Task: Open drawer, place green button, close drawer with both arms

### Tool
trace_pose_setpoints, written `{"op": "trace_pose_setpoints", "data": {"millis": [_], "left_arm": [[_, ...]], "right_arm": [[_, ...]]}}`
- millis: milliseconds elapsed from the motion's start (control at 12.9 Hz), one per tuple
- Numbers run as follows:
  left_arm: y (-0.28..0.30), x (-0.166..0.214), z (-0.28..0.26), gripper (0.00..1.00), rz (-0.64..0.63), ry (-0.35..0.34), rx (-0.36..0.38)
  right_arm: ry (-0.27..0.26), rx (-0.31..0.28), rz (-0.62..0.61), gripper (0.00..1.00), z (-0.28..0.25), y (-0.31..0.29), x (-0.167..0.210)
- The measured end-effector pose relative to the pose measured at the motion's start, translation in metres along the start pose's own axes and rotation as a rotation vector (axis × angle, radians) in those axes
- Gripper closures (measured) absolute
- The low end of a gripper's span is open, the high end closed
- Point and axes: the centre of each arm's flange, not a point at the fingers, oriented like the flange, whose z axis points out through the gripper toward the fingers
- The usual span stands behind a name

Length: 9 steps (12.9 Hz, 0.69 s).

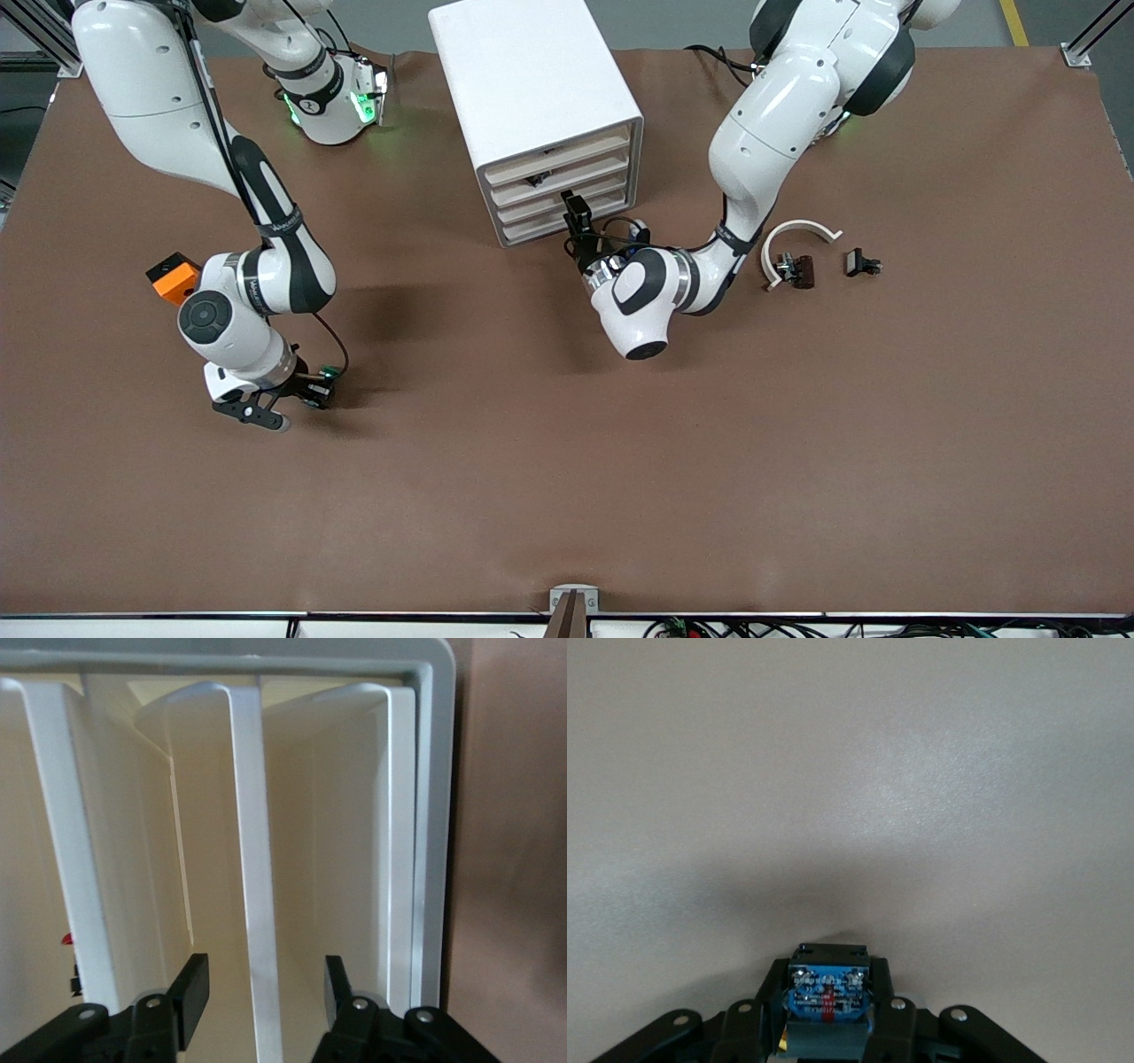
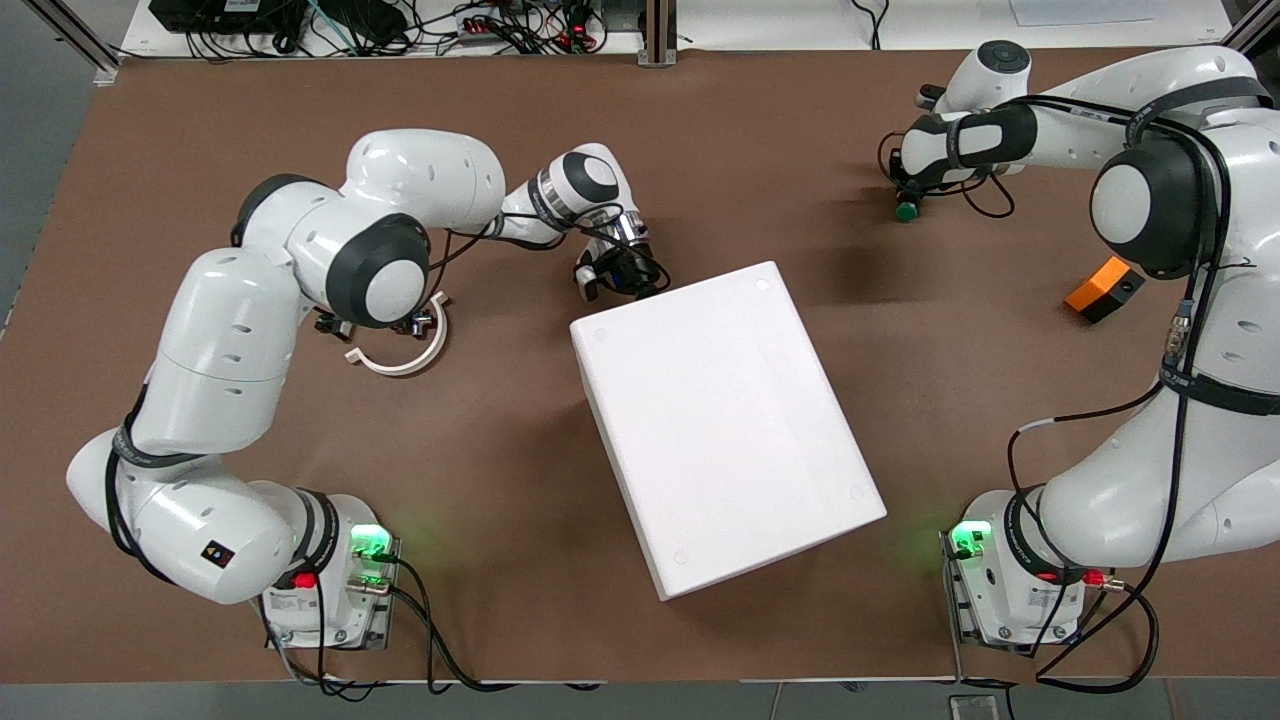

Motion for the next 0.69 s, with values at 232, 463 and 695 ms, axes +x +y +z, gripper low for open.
{"op": "trace_pose_setpoints", "data": {"millis": [232, 463, 695], "left_arm": [[0.001, -0.003, 0.014, 0.5, 0.011, 0.021, 0.004], [0.0, -0.006, 0.023, 0.6, 0.021, 0.036, 0.007], [0.0, -0.006, 0.024, 0.88, 0.021, 0.036, 0.014]], "right_arm": [[0.0, 0.002, 0.028, 0.59, -0.001, -0.01, -0.004], [0.0, 0.002, 0.031, 0.59, -0.001, -0.011, -0.004], [-0.008, -0.001, 0.029, 0.59, -0.003, -0.013, -0.003]]}}
